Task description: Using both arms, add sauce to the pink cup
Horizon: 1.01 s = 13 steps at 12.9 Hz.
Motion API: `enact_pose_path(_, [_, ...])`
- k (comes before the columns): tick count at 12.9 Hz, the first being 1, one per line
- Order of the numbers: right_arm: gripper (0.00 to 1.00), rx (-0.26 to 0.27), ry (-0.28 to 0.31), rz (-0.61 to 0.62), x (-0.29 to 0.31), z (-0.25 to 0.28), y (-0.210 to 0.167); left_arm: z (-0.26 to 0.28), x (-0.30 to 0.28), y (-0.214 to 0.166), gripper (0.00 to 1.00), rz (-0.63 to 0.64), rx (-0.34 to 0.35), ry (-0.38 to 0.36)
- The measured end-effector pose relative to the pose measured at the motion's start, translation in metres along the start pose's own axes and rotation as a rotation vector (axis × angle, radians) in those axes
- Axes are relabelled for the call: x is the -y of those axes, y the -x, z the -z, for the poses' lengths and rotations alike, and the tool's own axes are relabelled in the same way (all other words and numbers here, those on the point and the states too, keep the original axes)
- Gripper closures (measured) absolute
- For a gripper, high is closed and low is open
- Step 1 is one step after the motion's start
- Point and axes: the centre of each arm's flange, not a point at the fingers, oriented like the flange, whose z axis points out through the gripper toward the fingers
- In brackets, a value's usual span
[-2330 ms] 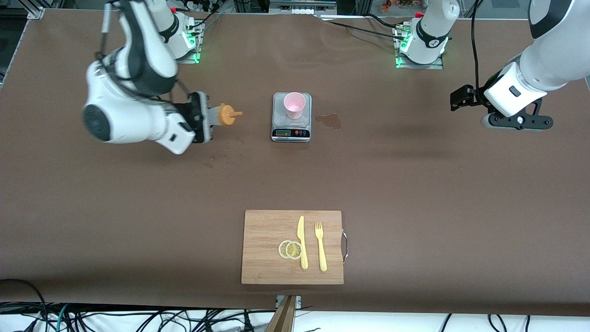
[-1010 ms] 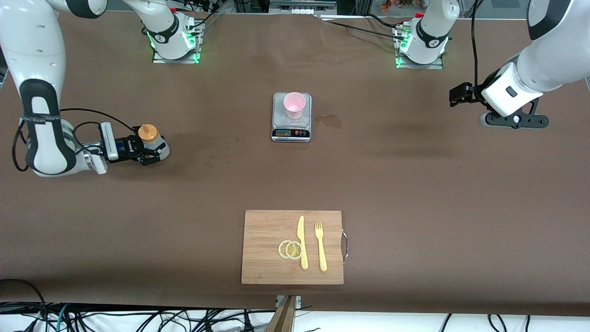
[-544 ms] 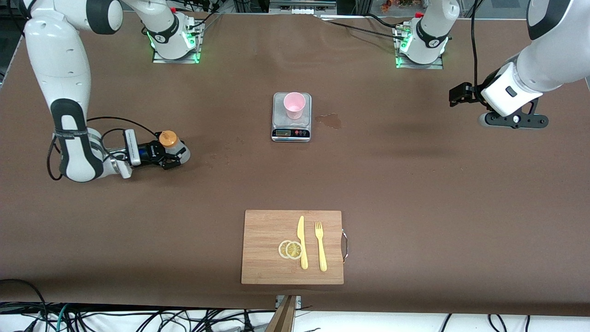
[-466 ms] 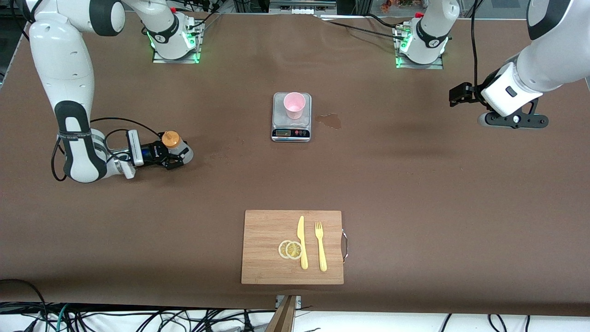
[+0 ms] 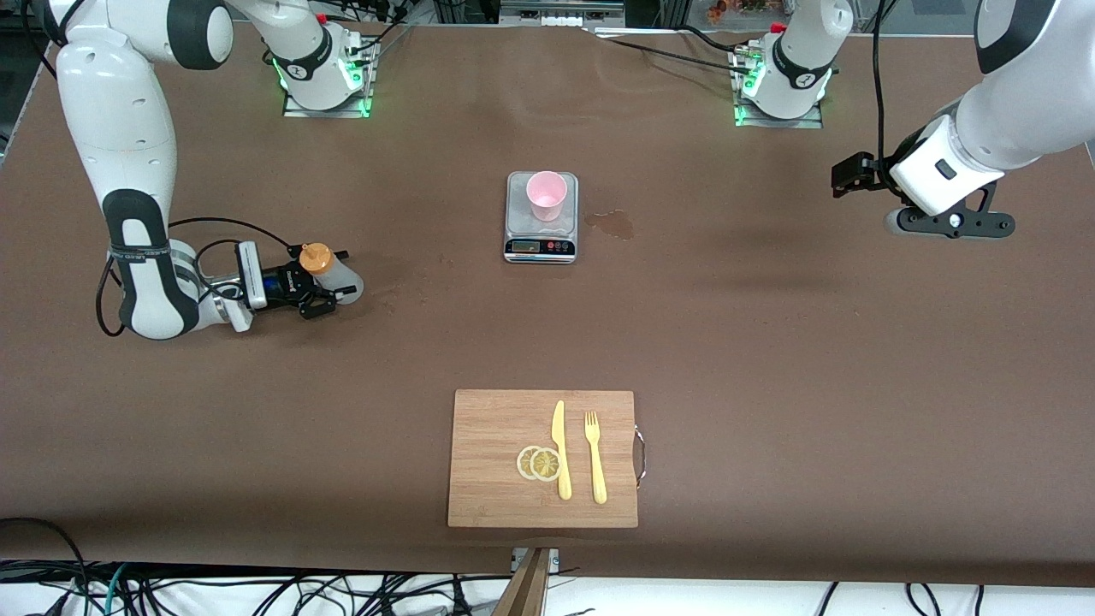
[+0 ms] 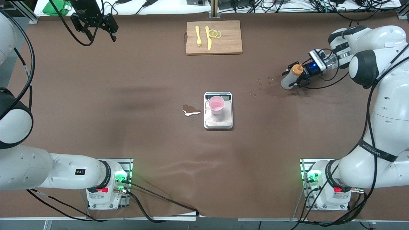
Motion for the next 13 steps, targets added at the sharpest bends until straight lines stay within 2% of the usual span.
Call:
enact_pose_path(1, [0.02,0.003,0.002,-0.007,0.003,0.004,0.004,0.000,0.000,0.000,0.00,0.000,0.000,0.000])
enact_pose_path(4, [0.00,0.023,-0.010,-0.026,0.018,0.033,0.008,0.000,0.000,0.000,0.00,0.000,-0.001,0.000])
enact_pose_path(6, [0.00,0.066,-0.027,-0.007,0.016,0.061,-0.003,0.001,0.000,0.000,0.00,0.000,-0.002,0.000])
enact_pose_path(10, [0.00,0.168,-0.058,0.041,-0.006,0.098,-0.046,0.001,-0.004,0.000,0.00,-0.007,-0.003,-0.001])
enact_pose_path(13, [0.00,0.257,-0.053,-0.042,-0.018,0.118,-0.099,0.004,-0.016,0.002,0.00,-0.031,-0.009,-0.006])
